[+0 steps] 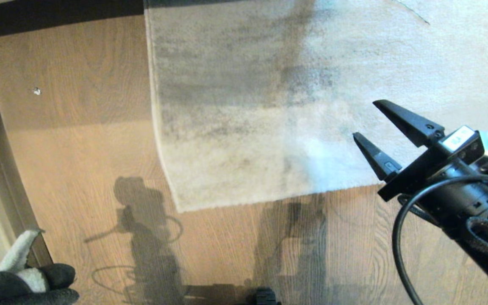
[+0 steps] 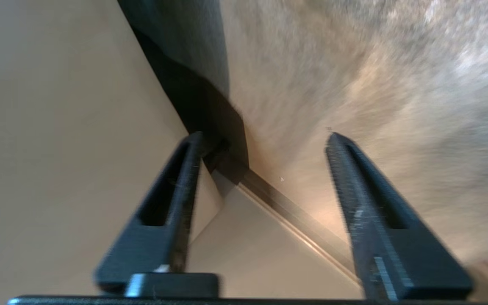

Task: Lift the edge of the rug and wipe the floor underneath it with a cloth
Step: Lay down the carpet

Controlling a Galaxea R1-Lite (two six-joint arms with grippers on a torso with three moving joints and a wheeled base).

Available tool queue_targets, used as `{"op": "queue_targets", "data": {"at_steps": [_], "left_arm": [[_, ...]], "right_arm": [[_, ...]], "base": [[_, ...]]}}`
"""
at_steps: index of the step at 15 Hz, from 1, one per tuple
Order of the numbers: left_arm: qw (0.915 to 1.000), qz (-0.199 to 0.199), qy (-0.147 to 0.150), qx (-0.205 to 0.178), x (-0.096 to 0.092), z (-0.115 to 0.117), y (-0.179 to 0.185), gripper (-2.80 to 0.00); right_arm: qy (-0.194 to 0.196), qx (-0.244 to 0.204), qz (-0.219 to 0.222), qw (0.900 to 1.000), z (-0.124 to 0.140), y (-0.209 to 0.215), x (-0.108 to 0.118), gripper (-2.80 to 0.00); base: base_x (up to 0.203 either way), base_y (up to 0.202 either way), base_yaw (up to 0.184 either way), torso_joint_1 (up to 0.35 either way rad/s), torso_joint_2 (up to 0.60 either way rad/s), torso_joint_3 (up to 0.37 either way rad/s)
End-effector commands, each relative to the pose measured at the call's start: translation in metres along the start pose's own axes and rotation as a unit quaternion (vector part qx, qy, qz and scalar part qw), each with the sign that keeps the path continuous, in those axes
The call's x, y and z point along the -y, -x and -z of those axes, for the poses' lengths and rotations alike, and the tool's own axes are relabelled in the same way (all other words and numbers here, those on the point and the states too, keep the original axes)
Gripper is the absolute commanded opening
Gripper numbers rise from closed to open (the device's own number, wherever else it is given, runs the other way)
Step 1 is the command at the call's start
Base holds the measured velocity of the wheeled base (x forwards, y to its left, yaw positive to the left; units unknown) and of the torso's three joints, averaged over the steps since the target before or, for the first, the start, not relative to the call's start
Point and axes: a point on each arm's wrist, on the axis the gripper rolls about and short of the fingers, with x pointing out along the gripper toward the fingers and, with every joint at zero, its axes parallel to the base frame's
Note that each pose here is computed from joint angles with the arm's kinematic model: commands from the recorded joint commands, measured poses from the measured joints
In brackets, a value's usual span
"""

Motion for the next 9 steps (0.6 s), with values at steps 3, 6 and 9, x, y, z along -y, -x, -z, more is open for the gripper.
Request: {"op": "queue_targets", "data": {"at_steps": [3,6,9], "left_arm": [[1.0000,0.000,0.001,0.000,0.000,0.000,0.000,-2.80],[1.0000,0.000,0.001,0.000,0.000,0.000,0.000,-2.80],[1.0000,0.000,0.001,0.000,0.000,0.000,0.000,-2.80]], "right_arm": [[-0.022,-0.046,-0.006,0.999,0.014,0.025,-0.004,0.00],[-0.006,-0.083,0.057,0.995,0.027,0.032,0.017,0.00],[0.054,-0.114,0.134,0.983,0.043,0.025,0.053,0.00]], "base": [[0.000,0.000,0.000,0.000,0.00,0.000],[0.000,0.000,0.000,0.000,0.00,0.000],[0.000,0.000,0.000,0.000,0.00,0.000]]}}
